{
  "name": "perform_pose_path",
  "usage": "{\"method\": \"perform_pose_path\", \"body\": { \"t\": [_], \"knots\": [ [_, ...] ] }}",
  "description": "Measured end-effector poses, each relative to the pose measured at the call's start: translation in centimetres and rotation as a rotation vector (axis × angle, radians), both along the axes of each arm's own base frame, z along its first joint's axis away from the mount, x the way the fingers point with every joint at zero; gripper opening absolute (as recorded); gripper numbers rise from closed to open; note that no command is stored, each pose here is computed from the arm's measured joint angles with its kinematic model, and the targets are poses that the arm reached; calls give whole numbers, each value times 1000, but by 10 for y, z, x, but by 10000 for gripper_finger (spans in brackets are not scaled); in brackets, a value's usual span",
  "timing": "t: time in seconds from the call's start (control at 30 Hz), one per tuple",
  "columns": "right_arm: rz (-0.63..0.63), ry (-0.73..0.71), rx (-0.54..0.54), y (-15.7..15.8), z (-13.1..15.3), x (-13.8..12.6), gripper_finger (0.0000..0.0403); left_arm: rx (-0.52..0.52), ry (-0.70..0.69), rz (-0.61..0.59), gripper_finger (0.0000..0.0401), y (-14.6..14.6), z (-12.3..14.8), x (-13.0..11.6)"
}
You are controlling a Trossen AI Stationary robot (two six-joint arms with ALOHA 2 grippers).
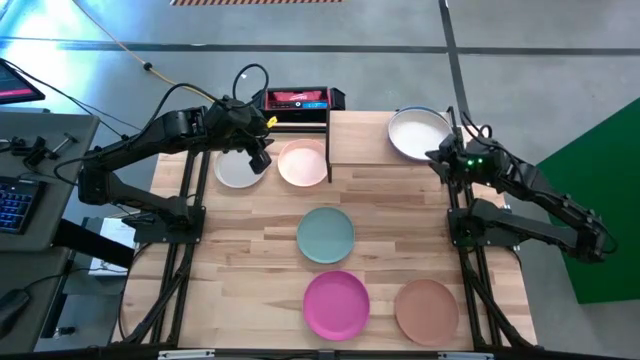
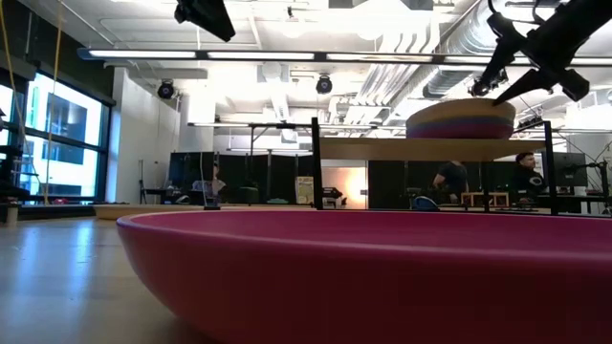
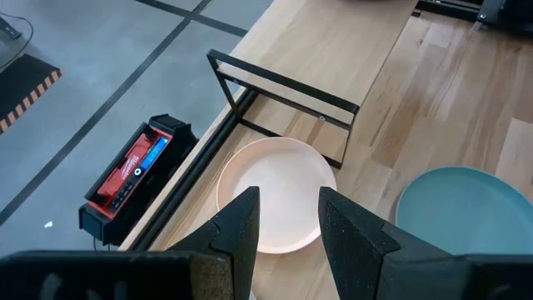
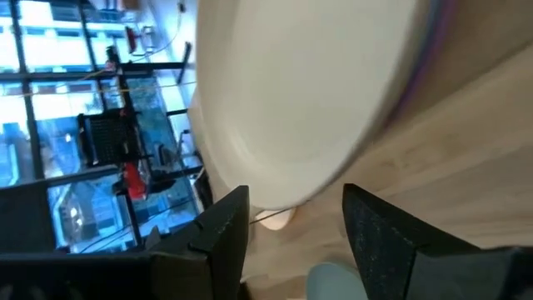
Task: Place and stack plates onto a shelf
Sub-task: Stack the light gray plate on the blue plate on the shelf, then stack the pink plate on the light gray plate on the shelf
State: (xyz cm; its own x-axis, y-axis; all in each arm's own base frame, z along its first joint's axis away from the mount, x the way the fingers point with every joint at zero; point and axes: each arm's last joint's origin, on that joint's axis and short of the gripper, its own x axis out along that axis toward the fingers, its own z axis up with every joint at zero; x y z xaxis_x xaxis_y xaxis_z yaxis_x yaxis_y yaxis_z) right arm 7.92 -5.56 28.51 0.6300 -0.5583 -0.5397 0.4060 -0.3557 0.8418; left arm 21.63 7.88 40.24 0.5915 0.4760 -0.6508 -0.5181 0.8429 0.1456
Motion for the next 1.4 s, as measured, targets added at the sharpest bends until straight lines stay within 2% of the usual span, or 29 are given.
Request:
{"method": "perform_pose_path", "body": {
  "t": [0.3,0.63,0.8,0.93,1.2,1.4],
  "knots": [
    [-8,20,-41,-1,1,0,171,-1,-2,1,115,0,0,0],
    [-88,53,-82,-4,1,-1,171,-1,-3,1,115,0,0,0],
    [-81,89,-59,-6,-2,3,171,0,-3,1,115,0,0,0],
    [-29,82,-63,-5,-2,4,171,1,-1,0,115,0,0,0],
    [71,9,-167,-3,9,4,171,-20,-1,-22,115,-1,-1,0],
    [190,-59,-351,-4,24,9,171,-146,6,-153,115,-5,-9,11]
  ]
}}
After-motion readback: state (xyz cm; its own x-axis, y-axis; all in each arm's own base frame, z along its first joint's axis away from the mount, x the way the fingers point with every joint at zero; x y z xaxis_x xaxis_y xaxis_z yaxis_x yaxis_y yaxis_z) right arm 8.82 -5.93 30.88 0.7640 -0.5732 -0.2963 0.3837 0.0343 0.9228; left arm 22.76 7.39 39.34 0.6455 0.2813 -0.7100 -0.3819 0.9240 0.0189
